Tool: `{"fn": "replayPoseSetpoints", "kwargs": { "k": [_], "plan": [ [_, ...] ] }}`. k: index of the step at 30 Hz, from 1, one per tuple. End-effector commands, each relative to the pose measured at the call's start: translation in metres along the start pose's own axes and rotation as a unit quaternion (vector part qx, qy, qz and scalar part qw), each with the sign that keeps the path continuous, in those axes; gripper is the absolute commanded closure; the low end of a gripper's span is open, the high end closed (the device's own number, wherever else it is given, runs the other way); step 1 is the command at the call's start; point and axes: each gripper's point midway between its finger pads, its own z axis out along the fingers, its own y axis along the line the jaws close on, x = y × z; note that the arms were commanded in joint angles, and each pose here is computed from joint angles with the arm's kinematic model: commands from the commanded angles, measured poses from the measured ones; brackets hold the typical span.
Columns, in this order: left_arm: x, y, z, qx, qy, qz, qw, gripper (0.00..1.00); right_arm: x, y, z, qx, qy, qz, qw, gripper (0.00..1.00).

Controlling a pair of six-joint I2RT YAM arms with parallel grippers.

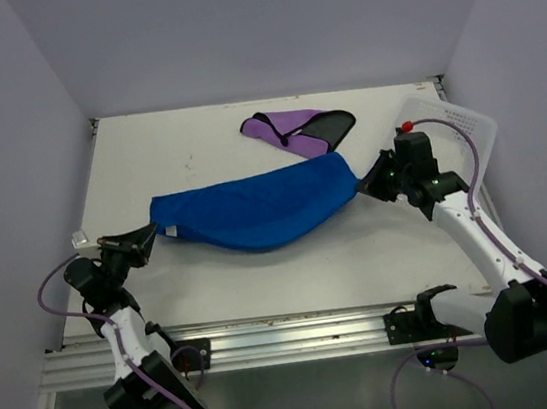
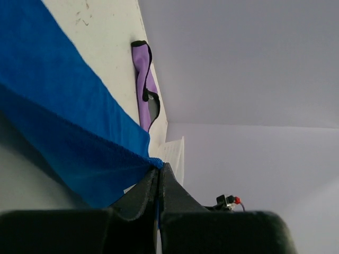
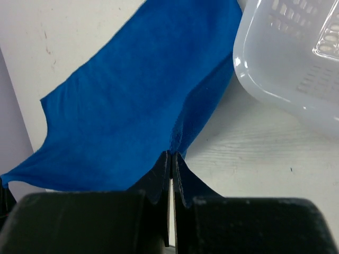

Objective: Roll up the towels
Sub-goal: Flatten the towel, then fold the towel

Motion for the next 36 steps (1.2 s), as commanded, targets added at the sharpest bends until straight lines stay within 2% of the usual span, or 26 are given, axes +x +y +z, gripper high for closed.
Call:
{"fn": "replayPoseSetpoints", "kwargs": {
  "k": [1, 9, 17, 20, 36],
  "plan": [
    [-0.002, -0.011, -0.006, 0.019, -0.008, 0.014, 1.0, 1.0, 0.001, 0.009, -0.022, -0.036, -0.021, -0.014, 0.999, 1.0],
    [0.009, 0.023, -0.011, -0.059, -0.003, -0.044, 0.997, 1.0, 0.034, -0.034, -0.022, 0.018, 0.002, -0.003, 1.0, 1.0],
    [0.019, 0.065, -0.017, -0.11, -0.006, -0.091, 0.99, 1.0, 0.044, -0.054, -0.007, 0.061, 0.022, 0.003, 0.998, 1.0],
    [0.018, 0.071, -0.017, -0.112, -0.009, -0.108, 0.988, 1.0, 0.034, -0.053, -0.003, 0.064, 0.005, 0.004, 0.998, 1.0],
    [-0.026, 0.056, -0.007, -0.092, -0.056, -0.115, 0.988, 1.0, -0.013, -0.017, 0.041, 0.059, 0.001, -0.015, 0.998, 1.0]
  ]
}}
